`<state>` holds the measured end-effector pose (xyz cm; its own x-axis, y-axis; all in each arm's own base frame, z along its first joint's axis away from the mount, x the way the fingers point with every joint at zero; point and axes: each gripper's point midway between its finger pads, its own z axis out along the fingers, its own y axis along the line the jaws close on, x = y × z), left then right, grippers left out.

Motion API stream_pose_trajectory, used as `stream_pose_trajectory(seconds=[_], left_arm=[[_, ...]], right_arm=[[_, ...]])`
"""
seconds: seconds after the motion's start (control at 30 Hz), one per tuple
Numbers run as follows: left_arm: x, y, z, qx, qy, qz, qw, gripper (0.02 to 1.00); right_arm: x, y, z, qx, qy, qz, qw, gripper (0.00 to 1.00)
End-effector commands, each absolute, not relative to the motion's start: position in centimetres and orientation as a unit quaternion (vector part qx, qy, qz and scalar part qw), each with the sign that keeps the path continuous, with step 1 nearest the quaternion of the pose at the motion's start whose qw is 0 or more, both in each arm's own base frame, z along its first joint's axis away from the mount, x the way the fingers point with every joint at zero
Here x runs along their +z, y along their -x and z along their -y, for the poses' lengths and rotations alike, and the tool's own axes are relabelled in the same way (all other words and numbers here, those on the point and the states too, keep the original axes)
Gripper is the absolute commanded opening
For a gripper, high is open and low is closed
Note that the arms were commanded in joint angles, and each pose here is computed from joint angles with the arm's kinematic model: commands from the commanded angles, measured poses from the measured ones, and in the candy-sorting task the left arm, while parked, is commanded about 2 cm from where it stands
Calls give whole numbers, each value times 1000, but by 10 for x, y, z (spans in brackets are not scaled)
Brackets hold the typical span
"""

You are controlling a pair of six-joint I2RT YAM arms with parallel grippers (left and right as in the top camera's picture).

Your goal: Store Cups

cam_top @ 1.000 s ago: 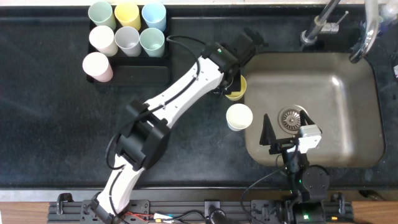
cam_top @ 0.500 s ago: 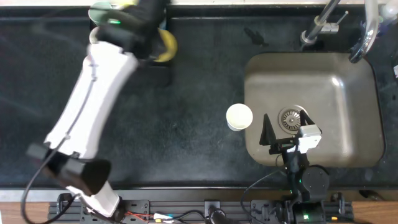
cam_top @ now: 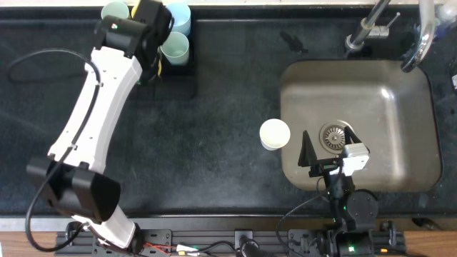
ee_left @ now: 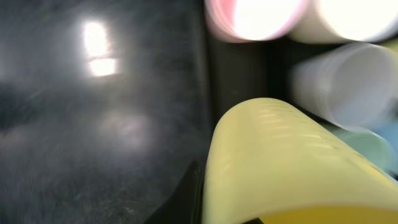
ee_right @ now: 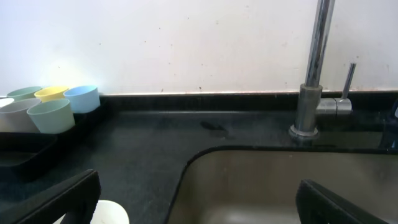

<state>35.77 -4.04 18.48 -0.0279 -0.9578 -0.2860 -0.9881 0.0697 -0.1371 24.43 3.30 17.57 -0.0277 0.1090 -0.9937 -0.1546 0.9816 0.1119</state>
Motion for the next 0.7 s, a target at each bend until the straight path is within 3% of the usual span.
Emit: stream_pose_trajectory(seconds=[0.03, 0.7], left_arm=[[159, -352, 31, 61, 740, -661, 109, 34], [103, -389, 26, 60, 724, -682, 84, 34]], right_arm=[[173, -244, -33, 96, 14, -710, 698, 998], [173, -244, -33, 96, 14, -710, 698, 1000]])
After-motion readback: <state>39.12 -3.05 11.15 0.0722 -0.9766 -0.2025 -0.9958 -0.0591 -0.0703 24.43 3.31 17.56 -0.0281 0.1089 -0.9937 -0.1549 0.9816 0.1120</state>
